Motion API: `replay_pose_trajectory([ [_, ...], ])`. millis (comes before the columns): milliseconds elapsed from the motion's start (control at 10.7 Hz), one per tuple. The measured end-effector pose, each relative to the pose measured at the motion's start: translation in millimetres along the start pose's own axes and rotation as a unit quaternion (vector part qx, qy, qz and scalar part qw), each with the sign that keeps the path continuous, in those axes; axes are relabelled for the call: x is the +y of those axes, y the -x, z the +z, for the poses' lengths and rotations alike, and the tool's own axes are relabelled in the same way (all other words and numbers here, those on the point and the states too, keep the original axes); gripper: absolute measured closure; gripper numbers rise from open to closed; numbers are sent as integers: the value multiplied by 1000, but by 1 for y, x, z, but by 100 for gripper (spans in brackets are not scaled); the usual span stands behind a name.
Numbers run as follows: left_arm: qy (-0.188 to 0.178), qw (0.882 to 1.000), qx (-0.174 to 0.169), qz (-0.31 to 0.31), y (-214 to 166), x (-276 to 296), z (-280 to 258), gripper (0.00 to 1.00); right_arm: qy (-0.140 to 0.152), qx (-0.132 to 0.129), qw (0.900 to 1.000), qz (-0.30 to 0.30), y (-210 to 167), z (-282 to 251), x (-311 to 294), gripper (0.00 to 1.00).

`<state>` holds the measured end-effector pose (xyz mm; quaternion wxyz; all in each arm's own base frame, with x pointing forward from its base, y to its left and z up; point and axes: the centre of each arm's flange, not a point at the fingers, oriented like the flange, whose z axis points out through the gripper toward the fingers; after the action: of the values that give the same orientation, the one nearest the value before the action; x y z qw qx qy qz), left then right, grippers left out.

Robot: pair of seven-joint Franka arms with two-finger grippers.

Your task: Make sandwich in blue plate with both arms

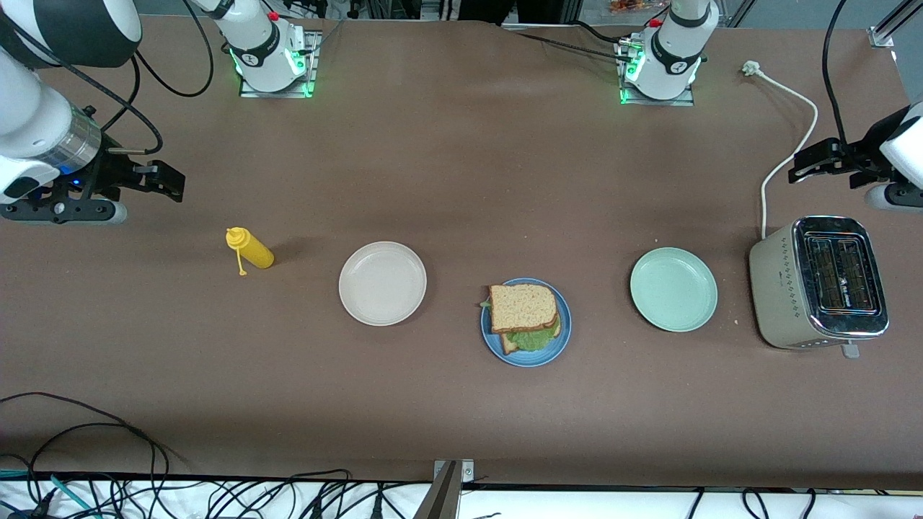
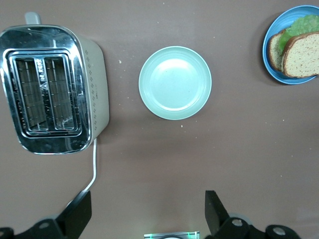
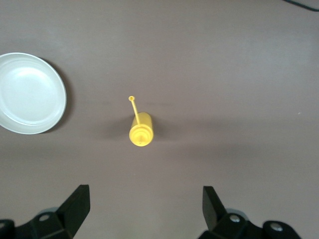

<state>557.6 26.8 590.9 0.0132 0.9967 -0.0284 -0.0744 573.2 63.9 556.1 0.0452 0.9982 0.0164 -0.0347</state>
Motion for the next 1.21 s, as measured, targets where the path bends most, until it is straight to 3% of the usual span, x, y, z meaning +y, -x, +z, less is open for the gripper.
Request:
replay_pose_trajectory([
  [280,-5,1000,7,1,15,5,-13,0,-39,-2,999,4,1,-2,-9,0],
  [747,16,998,22,-61,32,-57,-16,0,-42,16,999,6,-1,-13,-7,0],
  [1027,16,998,21,-60,30,-54,-14,0,-42,20,999,5,-2,-16,-7,0],
  [1214,-2,999,14,-43,24,-37,-10,0,-29,28,999,3,-3,-19,-6,0],
])
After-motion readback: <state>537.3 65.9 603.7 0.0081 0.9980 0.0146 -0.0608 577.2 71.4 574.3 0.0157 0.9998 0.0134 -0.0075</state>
